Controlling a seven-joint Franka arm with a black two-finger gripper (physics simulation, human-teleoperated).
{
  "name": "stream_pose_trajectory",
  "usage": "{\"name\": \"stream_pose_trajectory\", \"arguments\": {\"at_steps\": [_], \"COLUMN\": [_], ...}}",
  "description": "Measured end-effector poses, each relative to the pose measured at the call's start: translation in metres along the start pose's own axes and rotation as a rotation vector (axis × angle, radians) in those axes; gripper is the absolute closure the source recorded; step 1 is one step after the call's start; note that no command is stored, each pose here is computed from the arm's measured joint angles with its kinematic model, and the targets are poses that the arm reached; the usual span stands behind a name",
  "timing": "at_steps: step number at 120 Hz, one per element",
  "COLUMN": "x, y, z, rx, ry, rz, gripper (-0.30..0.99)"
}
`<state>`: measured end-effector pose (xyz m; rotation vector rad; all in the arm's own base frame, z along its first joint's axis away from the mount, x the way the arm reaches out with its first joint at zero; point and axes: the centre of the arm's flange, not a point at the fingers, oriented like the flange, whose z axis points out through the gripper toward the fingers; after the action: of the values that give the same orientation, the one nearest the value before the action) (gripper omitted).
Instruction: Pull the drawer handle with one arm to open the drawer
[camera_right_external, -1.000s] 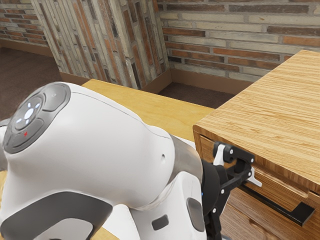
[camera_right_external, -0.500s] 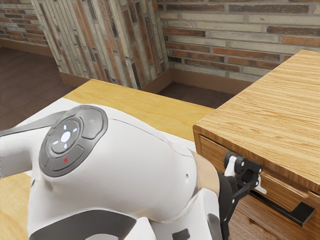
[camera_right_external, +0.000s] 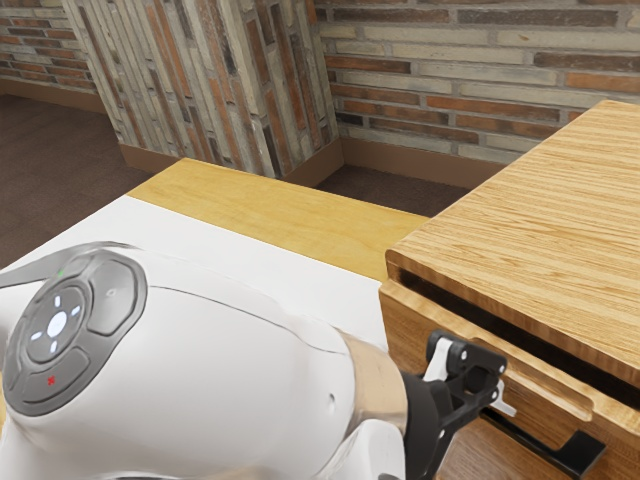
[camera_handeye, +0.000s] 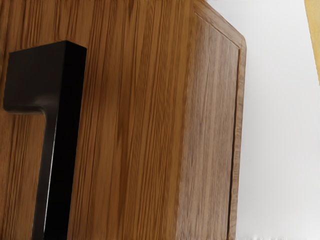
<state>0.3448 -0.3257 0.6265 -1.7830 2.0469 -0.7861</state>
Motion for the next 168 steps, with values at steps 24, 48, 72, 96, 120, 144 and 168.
{"name": "stream_pose_trajectory", "arguments": {"at_steps": [24, 48, 72, 96, 120, 144, 168], "x": [0.001, 0.007, 0.013, 0.017, 0.004, 0.002, 0.005], "y": [0.020, 0.037, 0.058, 0.073, 0.089, 0.099, 0.115], "z": [-0.014, -0.030, -0.041, -0.050, -0.058, -0.065, -0.085], "rx": [0.016, 0.036, 0.032, 0.020, 0.015, 0.009, 0.022], "ry": [-0.008, -0.002, 0.005, 0.007, -0.015, -0.016, -0.012], "rz": [0.003, 0.005, 0.009, 0.004, -0.031, -0.059, -0.070], "gripper": [0.02, 0.05, -0.01, 0.00, 0.00, 0.00, 0.01]}}
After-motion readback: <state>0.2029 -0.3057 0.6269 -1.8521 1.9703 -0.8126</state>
